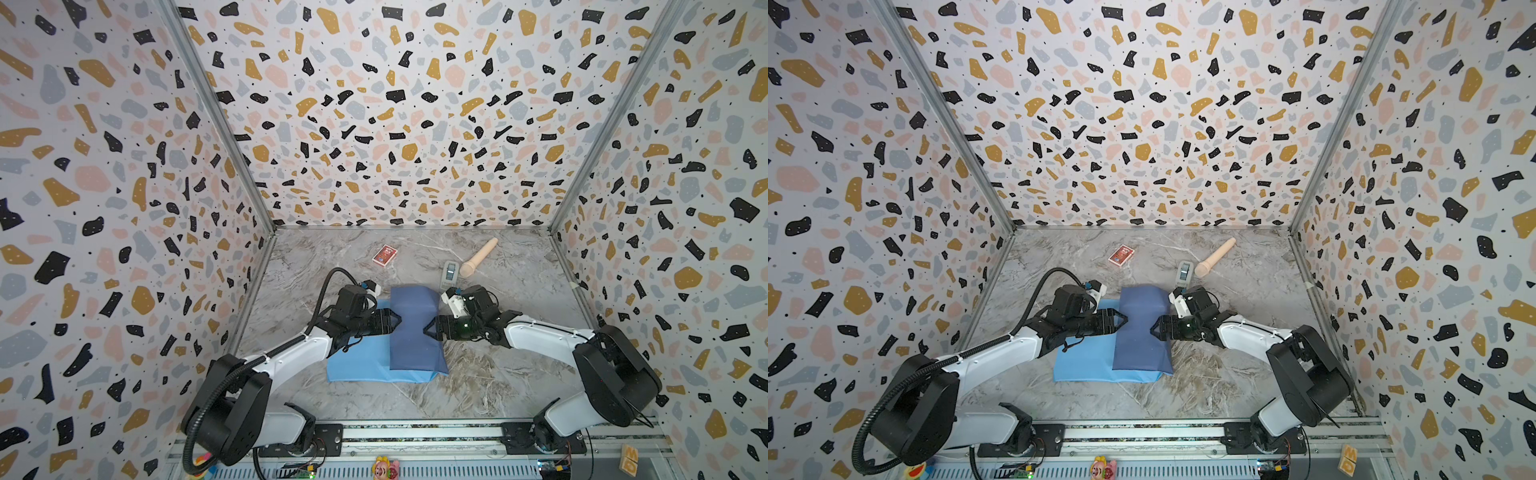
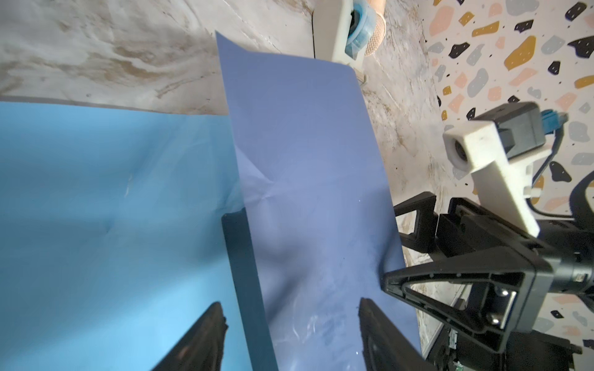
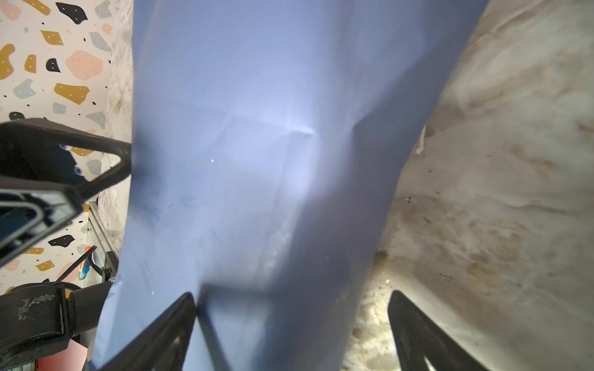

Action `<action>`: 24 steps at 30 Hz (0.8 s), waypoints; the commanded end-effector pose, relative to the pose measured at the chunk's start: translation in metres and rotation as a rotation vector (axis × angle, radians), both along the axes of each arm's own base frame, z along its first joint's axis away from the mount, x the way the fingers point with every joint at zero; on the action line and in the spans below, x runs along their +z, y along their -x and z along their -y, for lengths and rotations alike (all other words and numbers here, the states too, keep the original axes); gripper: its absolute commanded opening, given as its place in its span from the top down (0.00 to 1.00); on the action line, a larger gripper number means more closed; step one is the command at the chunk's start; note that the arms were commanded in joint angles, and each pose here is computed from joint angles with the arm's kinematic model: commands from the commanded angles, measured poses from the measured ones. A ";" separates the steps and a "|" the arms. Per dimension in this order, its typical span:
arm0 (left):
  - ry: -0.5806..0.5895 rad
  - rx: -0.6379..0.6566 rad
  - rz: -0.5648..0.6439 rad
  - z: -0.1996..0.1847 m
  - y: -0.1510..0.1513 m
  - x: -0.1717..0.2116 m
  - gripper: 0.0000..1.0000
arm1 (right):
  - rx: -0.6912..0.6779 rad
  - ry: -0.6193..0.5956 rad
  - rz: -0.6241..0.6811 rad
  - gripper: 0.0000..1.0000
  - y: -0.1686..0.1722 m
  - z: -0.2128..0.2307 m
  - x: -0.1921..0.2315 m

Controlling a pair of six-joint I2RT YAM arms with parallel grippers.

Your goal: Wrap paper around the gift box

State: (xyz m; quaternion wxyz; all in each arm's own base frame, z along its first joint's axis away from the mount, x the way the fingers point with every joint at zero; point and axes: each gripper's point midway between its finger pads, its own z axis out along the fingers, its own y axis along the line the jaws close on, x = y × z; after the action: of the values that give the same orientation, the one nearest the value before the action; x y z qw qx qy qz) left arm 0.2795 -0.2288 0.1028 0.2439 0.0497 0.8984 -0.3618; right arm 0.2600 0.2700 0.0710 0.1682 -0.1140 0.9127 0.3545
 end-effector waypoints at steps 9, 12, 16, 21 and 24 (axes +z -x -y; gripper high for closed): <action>-0.037 -0.087 -0.091 0.024 0.024 -0.023 0.30 | 0.001 0.035 -0.022 0.07 0.002 0.001 -0.013; -0.083 -0.092 -0.104 0.019 0.026 -0.033 0.38 | 0.010 0.041 -0.015 0.07 0.000 -0.001 -0.012; -0.106 -0.093 -0.128 0.015 0.031 -0.044 0.49 | 0.032 0.051 -0.003 0.07 -0.004 -0.003 -0.008; -0.116 -0.100 -0.168 0.012 0.040 -0.056 0.60 | 0.055 0.046 0.002 0.07 -0.010 -0.002 -0.002; -0.123 -0.100 -0.184 0.009 0.044 -0.061 0.63 | 0.065 0.049 0.014 0.07 -0.014 0.000 0.004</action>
State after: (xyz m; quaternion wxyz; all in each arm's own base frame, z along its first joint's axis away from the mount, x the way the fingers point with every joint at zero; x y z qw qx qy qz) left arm 0.2558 -0.2534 0.0767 0.1859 0.0796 0.9102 -0.3614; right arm 0.2722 0.2751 0.0710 0.1659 -0.1372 0.9123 0.3485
